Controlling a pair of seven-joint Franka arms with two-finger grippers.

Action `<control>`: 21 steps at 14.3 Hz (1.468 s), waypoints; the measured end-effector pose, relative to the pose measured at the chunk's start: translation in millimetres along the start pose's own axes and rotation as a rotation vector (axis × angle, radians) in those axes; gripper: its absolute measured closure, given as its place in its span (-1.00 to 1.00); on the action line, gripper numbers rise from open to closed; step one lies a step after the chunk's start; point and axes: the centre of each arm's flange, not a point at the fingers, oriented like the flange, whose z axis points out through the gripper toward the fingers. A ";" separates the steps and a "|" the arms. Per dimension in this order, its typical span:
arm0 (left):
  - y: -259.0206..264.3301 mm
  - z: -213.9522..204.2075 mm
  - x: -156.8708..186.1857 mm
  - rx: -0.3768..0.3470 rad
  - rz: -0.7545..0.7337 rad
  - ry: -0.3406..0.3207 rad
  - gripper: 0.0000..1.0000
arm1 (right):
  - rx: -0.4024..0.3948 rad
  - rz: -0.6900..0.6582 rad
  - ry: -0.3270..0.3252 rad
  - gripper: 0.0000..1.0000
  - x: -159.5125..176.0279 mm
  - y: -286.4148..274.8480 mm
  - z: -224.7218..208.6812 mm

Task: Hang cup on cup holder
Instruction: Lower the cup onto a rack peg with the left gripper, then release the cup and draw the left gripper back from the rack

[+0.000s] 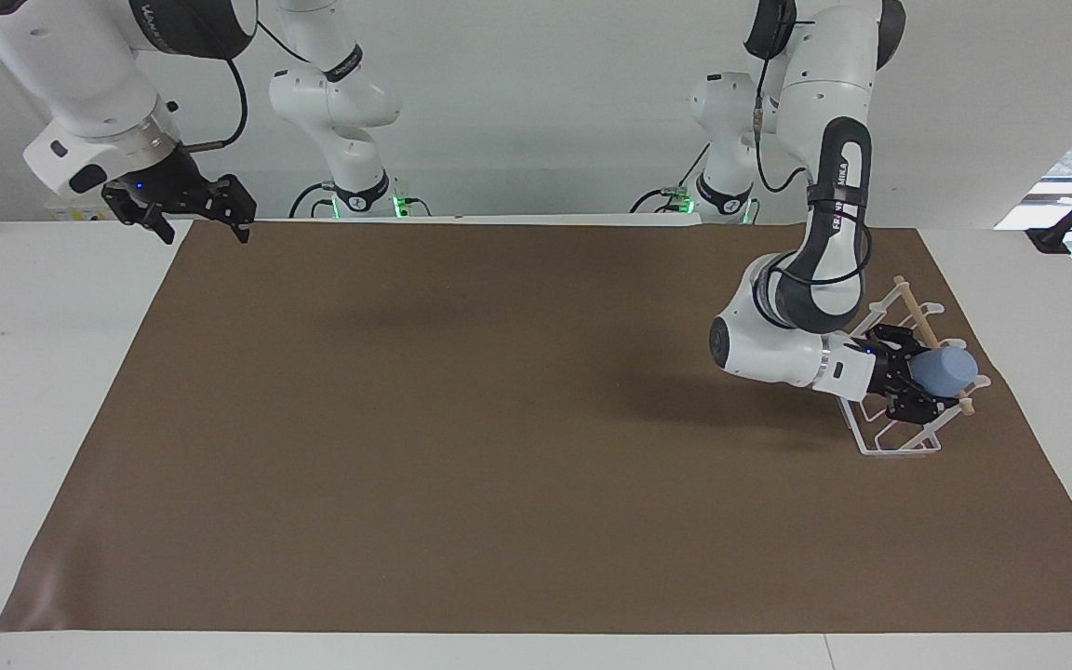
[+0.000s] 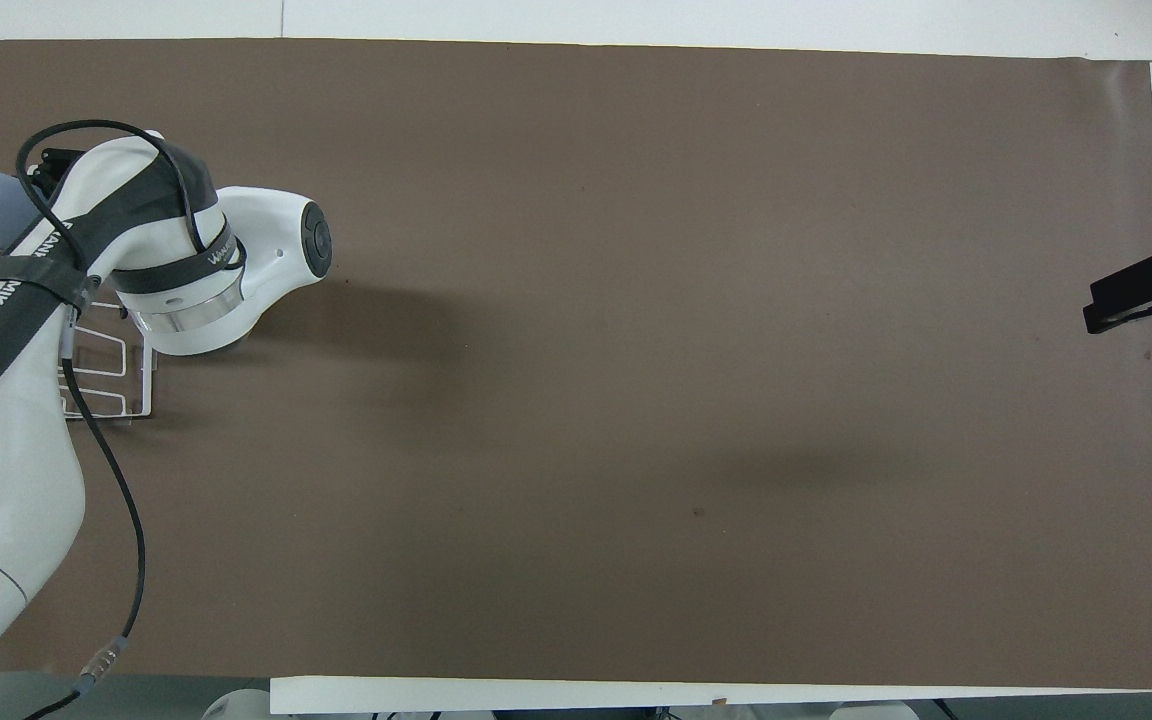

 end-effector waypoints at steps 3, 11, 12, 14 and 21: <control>4.0 -6.6 -3.6 -0.041 -0.008 -0.030 -1.00 | -0.001 -0.008 0.000 -0.99 0.4 -4.0 -0.1; 12.1 -35.9 39.3 0.003 0.042 -0.131 -1.00 | -0.001 -0.020 -0.009 -0.99 -0.1 -11.1 0.4; 11.0 -30.3 53.8 0.016 0.107 -0.212 -1.00 | -0.001 -0.020 -0.011 -0.99 -0.2 -11.1 0.8; 7.2 -13.4 94.4 -0.028 0.243 -0.385 -1.00 | 0.000 -0.020 -0.013 -0.99 -0.3 -11.1 1.3; 6.4 -10.6 152.3 -0.337 0.602 -0.734 -1.00 | 0.000 -0.020 -0.015 -0.99 -0.4 -10.8 1.7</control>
